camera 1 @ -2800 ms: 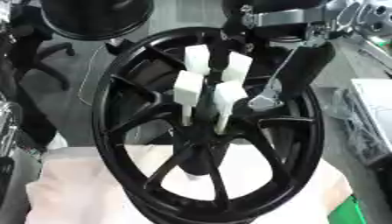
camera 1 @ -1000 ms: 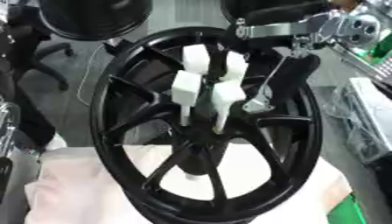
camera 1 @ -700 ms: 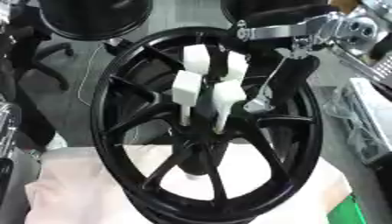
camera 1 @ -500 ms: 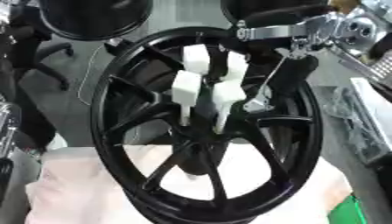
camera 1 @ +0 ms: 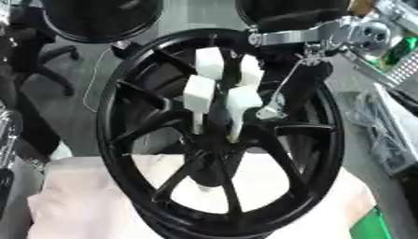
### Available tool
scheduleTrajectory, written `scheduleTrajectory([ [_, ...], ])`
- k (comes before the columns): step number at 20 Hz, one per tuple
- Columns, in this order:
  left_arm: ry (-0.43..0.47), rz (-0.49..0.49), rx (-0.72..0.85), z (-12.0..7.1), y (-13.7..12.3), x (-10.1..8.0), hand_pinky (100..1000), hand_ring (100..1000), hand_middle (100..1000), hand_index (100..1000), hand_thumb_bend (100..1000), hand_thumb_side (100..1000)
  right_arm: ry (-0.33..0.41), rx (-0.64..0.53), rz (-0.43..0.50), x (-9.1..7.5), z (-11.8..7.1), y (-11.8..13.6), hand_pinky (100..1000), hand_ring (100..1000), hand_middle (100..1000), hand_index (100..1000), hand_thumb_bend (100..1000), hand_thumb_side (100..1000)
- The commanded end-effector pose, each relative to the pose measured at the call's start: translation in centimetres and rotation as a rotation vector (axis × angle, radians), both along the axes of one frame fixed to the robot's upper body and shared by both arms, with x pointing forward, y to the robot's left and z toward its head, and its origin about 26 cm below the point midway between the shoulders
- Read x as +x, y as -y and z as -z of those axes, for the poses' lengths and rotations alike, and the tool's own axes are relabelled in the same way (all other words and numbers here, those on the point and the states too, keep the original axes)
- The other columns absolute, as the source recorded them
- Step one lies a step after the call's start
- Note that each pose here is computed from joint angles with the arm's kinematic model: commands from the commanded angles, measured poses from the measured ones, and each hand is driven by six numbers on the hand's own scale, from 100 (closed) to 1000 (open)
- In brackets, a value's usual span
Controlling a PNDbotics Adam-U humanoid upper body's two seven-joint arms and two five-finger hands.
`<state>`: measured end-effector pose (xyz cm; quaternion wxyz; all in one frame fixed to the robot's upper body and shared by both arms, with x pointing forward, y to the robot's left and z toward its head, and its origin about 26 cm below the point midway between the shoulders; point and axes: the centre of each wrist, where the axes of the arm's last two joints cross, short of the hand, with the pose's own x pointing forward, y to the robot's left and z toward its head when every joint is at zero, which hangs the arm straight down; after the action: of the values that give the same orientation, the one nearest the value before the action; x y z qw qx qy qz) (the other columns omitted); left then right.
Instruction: Pull the pin out of the wheel hub.
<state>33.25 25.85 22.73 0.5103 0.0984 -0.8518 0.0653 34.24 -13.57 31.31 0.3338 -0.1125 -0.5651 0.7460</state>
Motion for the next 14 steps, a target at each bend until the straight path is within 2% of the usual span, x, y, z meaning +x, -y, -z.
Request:
scheduleTrajectory([
  [1, 0.036, 0.008, 0.013, -1.09, -0.03, -0.28, 736, 808, 815, 697, 482, 574, 0.026, -0.002, 0.01, 0.08, -0.76, 0.25, 100, 105, 608, 712, 419, 178],
  [14, 0.038, 0.008, 0.013, -1.16, -0.03, -0.29, 736, 810, 815, 696, 480, 575, 0.019, -0.024, 0.022, 0.59, -0.19, 0.31, 100, 103, 608, 711, 420, 176],
])
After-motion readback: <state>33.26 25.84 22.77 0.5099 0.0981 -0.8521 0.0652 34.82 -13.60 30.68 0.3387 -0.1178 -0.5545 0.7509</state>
